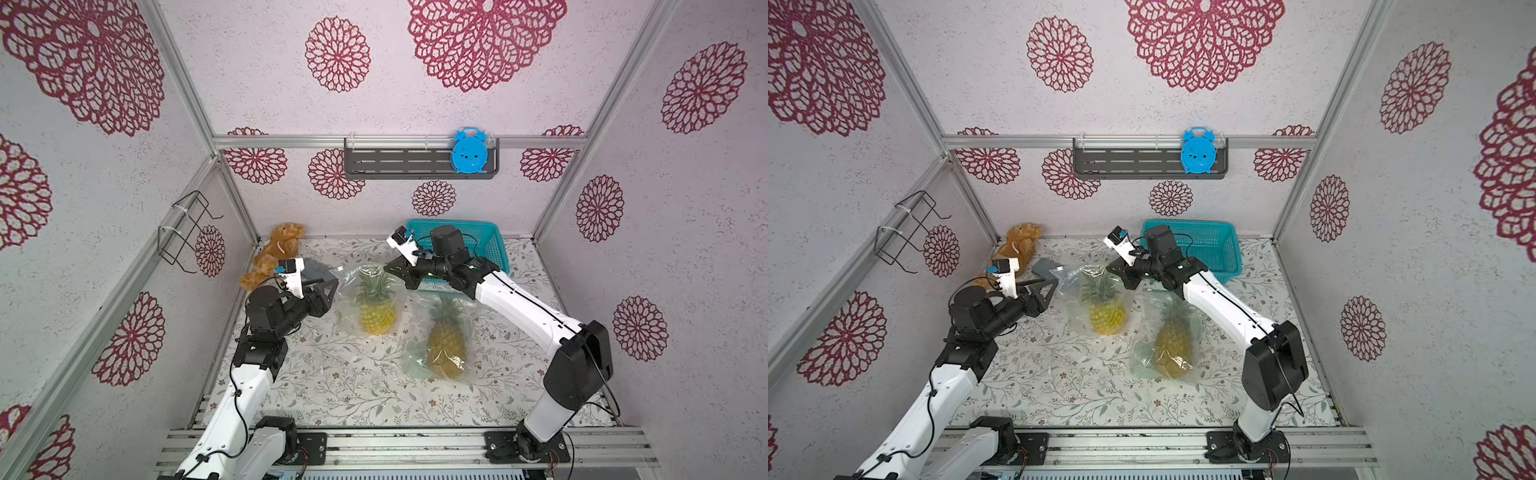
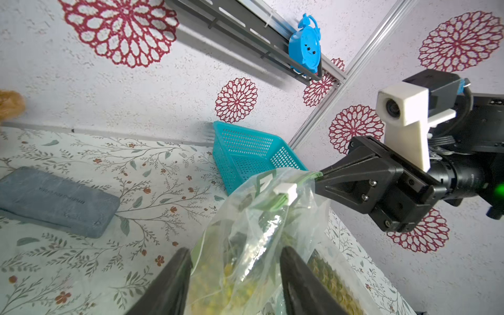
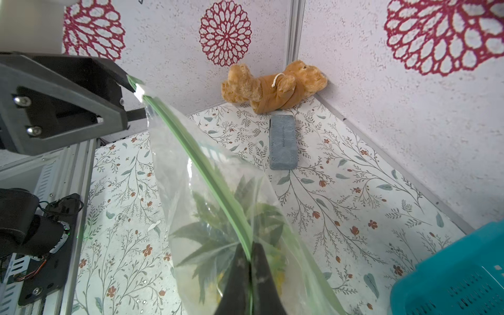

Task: Open the zip-top bag and take out the pineapple
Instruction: Pick up the zipper food storage bag at the center of the board, then unzip the zipper on the zipper food storage bag.

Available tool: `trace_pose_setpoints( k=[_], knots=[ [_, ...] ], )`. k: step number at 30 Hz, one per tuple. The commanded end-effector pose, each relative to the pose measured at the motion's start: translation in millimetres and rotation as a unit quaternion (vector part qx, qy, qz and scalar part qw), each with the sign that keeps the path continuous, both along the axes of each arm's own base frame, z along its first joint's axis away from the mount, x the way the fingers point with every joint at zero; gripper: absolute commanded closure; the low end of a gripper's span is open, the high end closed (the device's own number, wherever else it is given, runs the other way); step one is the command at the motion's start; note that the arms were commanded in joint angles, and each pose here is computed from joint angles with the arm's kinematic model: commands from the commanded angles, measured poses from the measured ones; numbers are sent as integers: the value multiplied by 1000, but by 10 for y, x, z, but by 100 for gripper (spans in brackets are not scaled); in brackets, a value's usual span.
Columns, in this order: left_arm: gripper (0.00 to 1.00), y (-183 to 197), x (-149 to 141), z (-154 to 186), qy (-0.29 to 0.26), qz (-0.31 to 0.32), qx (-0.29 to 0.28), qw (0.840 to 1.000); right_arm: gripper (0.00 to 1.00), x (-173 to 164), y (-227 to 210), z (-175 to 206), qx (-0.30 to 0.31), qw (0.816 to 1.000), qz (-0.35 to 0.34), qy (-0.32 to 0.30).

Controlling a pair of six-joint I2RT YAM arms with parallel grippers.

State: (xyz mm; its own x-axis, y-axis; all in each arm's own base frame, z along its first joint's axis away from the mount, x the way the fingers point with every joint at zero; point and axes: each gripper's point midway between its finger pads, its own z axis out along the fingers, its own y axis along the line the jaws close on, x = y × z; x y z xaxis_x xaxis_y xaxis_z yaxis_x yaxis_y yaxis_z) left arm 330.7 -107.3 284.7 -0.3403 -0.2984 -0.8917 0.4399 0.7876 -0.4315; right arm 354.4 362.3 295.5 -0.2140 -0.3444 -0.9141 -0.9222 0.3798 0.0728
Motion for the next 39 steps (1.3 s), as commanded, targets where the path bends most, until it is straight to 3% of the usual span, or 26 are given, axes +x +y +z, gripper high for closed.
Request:
trace_pose_setpoints(
  k=[1, 10, 17, 23, 26, 27, 33, 39],
  knots=[
    [44, -27, 54, 136, -46, -15, 15, 999, 100, -35, 78, 274, 34, 999, 17, -15],
    [57, -106, 171, 167, -63, -43, 33, 997, 100, -61, 83, 303, 37, 999, 24, -12],
    [61, -141, 212, 188, -76, -55, 38, 995, 100, -77, 97, 310, 38, 999, 29, -10],
    [82, -170, 257, 208, -78, -65, 40, 994, 100, -93, 102, 335, 40, 999, 33, -10],
    [100, -204, 236, 227, -77, -77, 37, 993, 100, -91, 97, 349, 40, 999, 33, -11],
    [100, -211, 229, 234, -76, -80, 37, 993, 100, -94, 98, 366, 41, 999, 33, -14],
    [100, -281, 143, 269, -60, -108, 37, 992, 68, -146, 110, 544, 41, 996, 49, -60],
    [100, -357, 110, 271, -45, -135, 33, 989, 57, -218, 240, 663, 36, 990, 97, -99]
  ],
)
